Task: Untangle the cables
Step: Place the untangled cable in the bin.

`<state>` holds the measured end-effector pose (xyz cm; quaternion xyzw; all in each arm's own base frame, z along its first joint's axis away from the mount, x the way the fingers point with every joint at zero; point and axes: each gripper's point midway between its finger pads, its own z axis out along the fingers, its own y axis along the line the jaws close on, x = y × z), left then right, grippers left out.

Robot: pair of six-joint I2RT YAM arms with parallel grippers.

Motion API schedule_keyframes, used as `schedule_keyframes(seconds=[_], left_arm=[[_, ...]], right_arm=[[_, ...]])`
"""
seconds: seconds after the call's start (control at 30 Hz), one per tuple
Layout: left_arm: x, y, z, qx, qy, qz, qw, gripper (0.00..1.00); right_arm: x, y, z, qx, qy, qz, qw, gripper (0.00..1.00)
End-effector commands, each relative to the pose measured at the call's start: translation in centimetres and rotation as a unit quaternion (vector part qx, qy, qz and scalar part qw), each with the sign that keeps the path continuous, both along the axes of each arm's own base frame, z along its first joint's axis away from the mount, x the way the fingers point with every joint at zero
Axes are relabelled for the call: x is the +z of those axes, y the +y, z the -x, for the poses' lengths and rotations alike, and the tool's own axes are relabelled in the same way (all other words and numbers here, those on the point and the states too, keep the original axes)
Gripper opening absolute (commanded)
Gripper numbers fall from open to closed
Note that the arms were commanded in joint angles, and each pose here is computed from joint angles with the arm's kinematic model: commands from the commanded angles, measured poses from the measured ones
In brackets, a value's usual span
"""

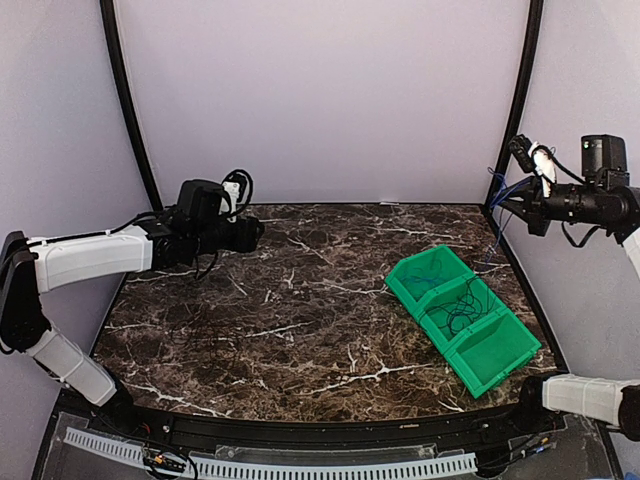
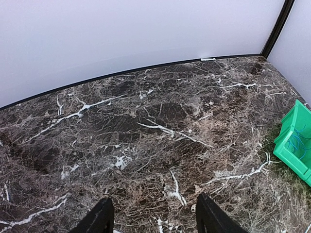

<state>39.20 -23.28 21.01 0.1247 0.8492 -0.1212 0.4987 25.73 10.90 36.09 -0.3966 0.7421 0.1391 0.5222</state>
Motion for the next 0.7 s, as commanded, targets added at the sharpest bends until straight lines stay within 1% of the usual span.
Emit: schedule_keyframes(seconds=[0.0,0.17,0.37,0.5,0.67], left_arm=[[0.3,0.0,-0.1,-0.004,-0.006,0.001,1.0,0.6],[0.3,-0.1,-0.1,-0.006,-0.005,0.002,1.0,0.6],[0.2,-0.2,-0.1,-0.008,-0.002,0.003,1.0,0.6],[0.1,-0.3,0.0,-0.011,0.001,0.006,1.0,0.6],[-0.1,-0.5,0.0,-0.014,0.005,0.006,1.0,0.6]], right_arm=[[0.6,-1.2,-1.0,-0.034,-0.025,0.019,0.999,0.0],[0.4,-2.9,-2.3,-0.075,-0.032,0.035,0.996,0.0],[1.1,-4.9,-3.7,-0.113,-0.032,0.031,0.993,0.0],[-0.7,-5.3,-4.5,-0.113,-0.009,0.033,0.993,0.0],[-3.9,-4.3,-4.6,-0.085,0.025,0.017,0.996,0.0]])
